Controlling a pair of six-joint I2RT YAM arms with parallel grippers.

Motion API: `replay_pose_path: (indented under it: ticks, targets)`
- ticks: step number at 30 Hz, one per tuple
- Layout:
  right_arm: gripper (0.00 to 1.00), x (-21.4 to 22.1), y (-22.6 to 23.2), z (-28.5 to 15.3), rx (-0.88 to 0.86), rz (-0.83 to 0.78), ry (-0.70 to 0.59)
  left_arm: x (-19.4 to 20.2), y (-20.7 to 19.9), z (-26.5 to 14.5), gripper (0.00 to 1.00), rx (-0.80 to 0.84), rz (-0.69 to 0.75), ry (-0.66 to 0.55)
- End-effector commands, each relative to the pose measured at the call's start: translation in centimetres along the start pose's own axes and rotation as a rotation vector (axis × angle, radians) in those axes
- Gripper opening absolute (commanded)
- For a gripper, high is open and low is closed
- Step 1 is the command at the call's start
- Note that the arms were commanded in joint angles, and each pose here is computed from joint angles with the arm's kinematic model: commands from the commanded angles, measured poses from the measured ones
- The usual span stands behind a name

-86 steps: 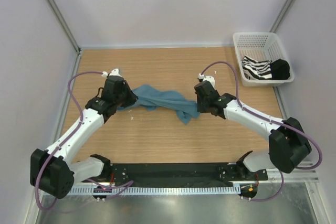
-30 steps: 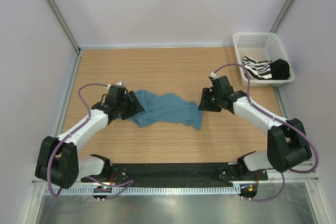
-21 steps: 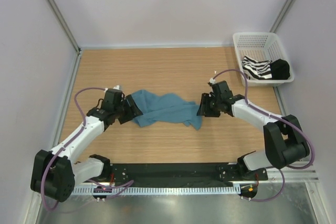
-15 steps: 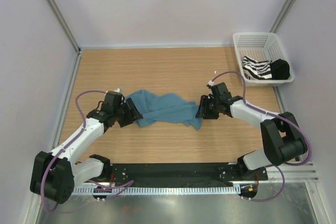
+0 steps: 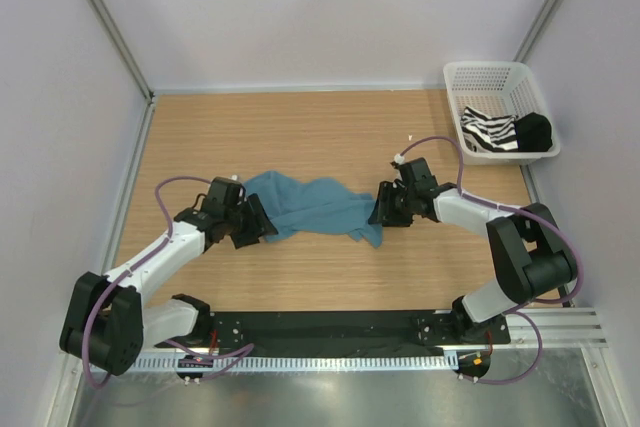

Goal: Fold and stack the tank tops

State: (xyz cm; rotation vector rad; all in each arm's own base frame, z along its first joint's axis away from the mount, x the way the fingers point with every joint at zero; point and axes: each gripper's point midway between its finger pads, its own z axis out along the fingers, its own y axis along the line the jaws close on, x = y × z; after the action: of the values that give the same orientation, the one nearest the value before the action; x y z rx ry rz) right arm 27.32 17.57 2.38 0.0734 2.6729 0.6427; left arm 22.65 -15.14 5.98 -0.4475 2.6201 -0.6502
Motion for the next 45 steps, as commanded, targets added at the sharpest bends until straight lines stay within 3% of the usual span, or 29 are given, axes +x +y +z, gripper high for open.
replay_pose_path:
  ticks: [1,20,26,30,45]
  targets:
    - [0.51,-1.0,0.4,0.1,-0.011,-0.006,-0.023,0.1,-1.0,0.1,0.58,0.044,0.008,0.002]
    - [0.41,1.2,-1.2,-0.2,0.029,0.033,-0.023,0.4,-0.8,0.5,0.57,0.039,0.017,0.009]
    - [0.27,0.9,-0.6,-0.3,0.005,0.036,-0.032,0.3,-1.1,0.6,0.56,0.048,0.018,0.003]
    - [0.01,0.2,0.0,-1.4,-0.008,0.021,-0.054,0.5,-1.1,0.8,0.56,0.048,0.017,0.008]
    - [0.01,-1.4,1.7,-5.7,-0.037,-0.023,-0.152,0.5,-1.1,1.4,0.47,0.046,0.018,0.003]
